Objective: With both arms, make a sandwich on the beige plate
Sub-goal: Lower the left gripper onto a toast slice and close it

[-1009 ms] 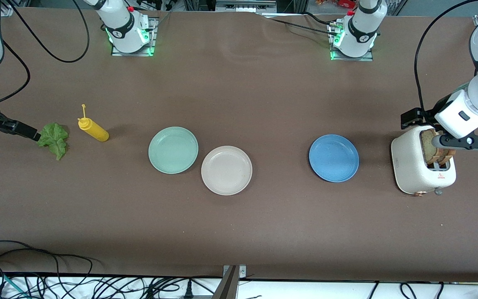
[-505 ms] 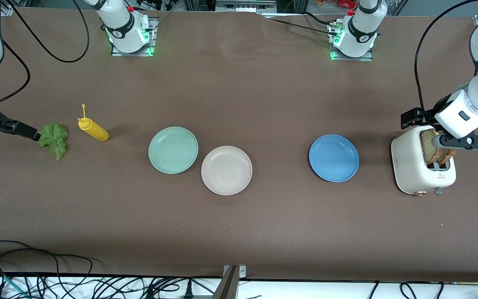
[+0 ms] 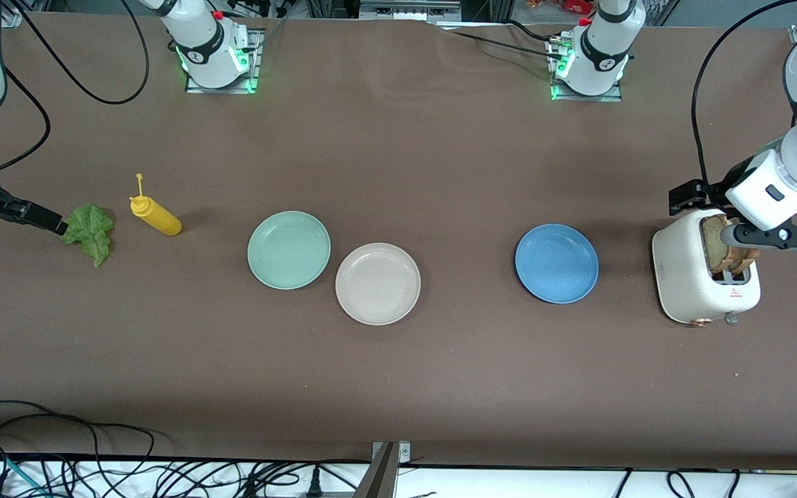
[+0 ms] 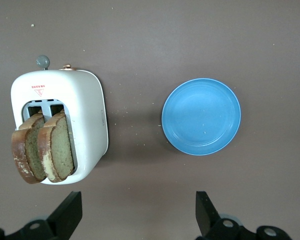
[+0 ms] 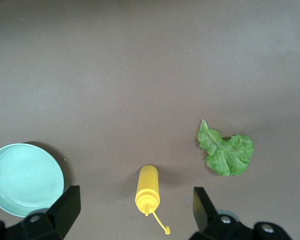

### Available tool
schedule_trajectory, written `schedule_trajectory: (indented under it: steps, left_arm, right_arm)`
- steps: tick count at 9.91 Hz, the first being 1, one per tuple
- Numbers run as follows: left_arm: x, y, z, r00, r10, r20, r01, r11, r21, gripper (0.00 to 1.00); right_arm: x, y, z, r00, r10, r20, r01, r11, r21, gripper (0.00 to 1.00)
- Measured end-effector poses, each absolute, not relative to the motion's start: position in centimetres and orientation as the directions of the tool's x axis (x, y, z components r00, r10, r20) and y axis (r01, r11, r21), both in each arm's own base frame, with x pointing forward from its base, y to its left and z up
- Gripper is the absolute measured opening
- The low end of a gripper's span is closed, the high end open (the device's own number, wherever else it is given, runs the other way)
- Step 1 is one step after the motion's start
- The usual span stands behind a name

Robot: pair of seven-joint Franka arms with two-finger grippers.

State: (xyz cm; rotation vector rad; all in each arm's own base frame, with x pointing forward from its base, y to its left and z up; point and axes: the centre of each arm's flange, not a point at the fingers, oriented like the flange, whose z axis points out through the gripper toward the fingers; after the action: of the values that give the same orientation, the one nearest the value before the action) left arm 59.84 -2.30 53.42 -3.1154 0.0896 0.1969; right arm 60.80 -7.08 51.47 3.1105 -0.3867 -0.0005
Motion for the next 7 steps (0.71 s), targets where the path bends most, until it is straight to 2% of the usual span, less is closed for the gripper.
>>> schedule_trajectory:
  steps: [7]
  left_arm:
    - [60.4,3.2,51.8,0.988,0.033,-0.152,0.030,-0.999,-0.019,1.00]
  right_arm:
    - [60.8,-7.1,51.5,0.970,-0.245,0.001,-0.245,-0.969,0.007,1.00]
